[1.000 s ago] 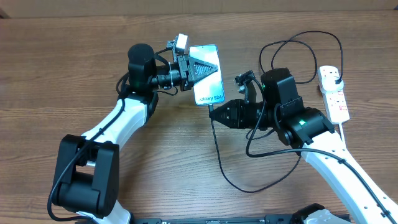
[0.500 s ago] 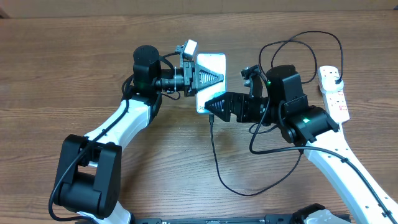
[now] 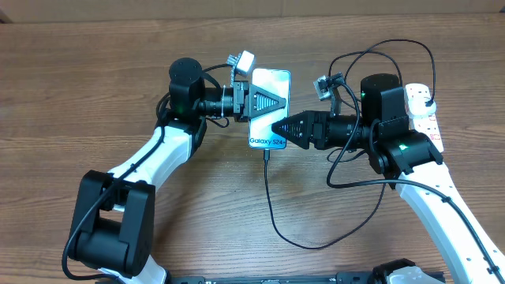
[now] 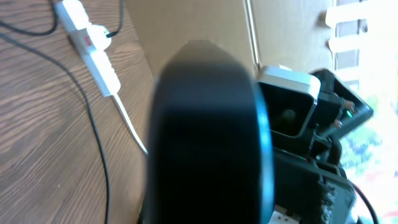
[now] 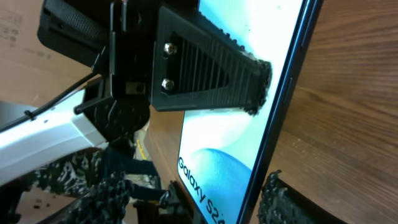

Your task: Plug charger to phone and switch on socket

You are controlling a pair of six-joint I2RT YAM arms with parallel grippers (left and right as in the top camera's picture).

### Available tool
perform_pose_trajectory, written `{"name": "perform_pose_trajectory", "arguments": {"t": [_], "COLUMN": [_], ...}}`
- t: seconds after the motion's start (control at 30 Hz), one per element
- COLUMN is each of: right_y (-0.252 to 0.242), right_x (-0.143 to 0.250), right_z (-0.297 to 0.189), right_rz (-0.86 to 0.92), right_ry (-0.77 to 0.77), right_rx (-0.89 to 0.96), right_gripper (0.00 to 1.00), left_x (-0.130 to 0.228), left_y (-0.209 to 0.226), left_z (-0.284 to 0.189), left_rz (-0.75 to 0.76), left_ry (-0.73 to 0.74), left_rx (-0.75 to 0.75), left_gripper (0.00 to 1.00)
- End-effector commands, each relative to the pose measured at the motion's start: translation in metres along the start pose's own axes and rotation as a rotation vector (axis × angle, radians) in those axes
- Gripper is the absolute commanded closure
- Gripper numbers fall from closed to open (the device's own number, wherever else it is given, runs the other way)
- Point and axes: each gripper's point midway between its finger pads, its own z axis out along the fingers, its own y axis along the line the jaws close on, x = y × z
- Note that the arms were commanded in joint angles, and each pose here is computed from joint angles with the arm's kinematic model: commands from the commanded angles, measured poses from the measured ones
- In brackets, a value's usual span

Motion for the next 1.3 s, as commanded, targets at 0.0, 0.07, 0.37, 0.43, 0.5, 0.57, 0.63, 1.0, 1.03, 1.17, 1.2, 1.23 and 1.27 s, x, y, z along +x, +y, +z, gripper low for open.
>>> {"name": "perform_pose_trajectory", "arguments": {"t": [0.0,0.07,0.37,0.43,0.5,0.57,0.63,1.0,1.03,1.17,1.2,1.23,1.27], "right_y": [0.006,-0.001,-0.011,-0.013,-0.013,-0.013,-0.013,-0.041,-0.05,-0.073,-0.077,-0.083,-0.088], "right_x": [-0.001,0.001,-0.003,-0.005,-0.006,-0.006,-0.006,0.0,0.0,0.003,0.003,0.004,0.006], "right_z": [0.001,0.004,0.021,0.023,0.024,0.024,0.024,0.028,0.029,0.034,0.035,0.037,0.039], "right_rz": [-0.004,0.018,0.023,0.015,0.009,0.008,0.008,0.088,0.104,0.137,0.144,0.153,0.164], "right_ry": [0.018,0.033,0.071,0.068,0.066,0.065,0.066,0.066,0.063,0.063,0.065,0.069,0.076], "right_rx": [-0.031,-0.025,-0.092,-0.097,-0.103,-0.103,-0.103,0.023,0.06,0.133,0.144,0.156,0.164], "right_gripper": [0.37,0.44,0.77,0.82,0.91,0.96,0.96,0.96,0.96,0.96,0.96,0.95,0.95], "left_x": [0.007,0.008,0.007,0.007,0.007,0.006,0.005,-0.032,-0.035,-0.045,-0.046,-0.046,-0.047], "left_y": [-0.022,-0.025,-0.025,-0.025,-0.025,-0.025,-0.025,-0.013,-0.012,-0.005,-0.003,-0.002,0.0], "left_z": [0.004,0.006,0.008,0.008,0.008,0.008,0.007,-0.036,-0.041,-0.065,-0.072,-0.076,-0.081], "left_rz": [0.09,0.114,0.115,0.116,0.123,0.126,0.132,0.211,0.206,0.214,0.216,0.215,0.206], "left_ry": [0.038,0.04,0.035,0.034,0.033,0.03,0.022,-0.136,-0.149,-0.192,-0.198,-0.198,-0.202], "left_rx": [0.036,0.045,0.044,0.043,0.043,0.042,0.04,-0.024,-0.03,-0.059,-0.064,-0.067,-0.071], "left_gripper": [0.96,0.96,0.94,0.92,0.91,0.82,0.59,0.0,0.01,0.0,0.0,0.0,0.01]}}
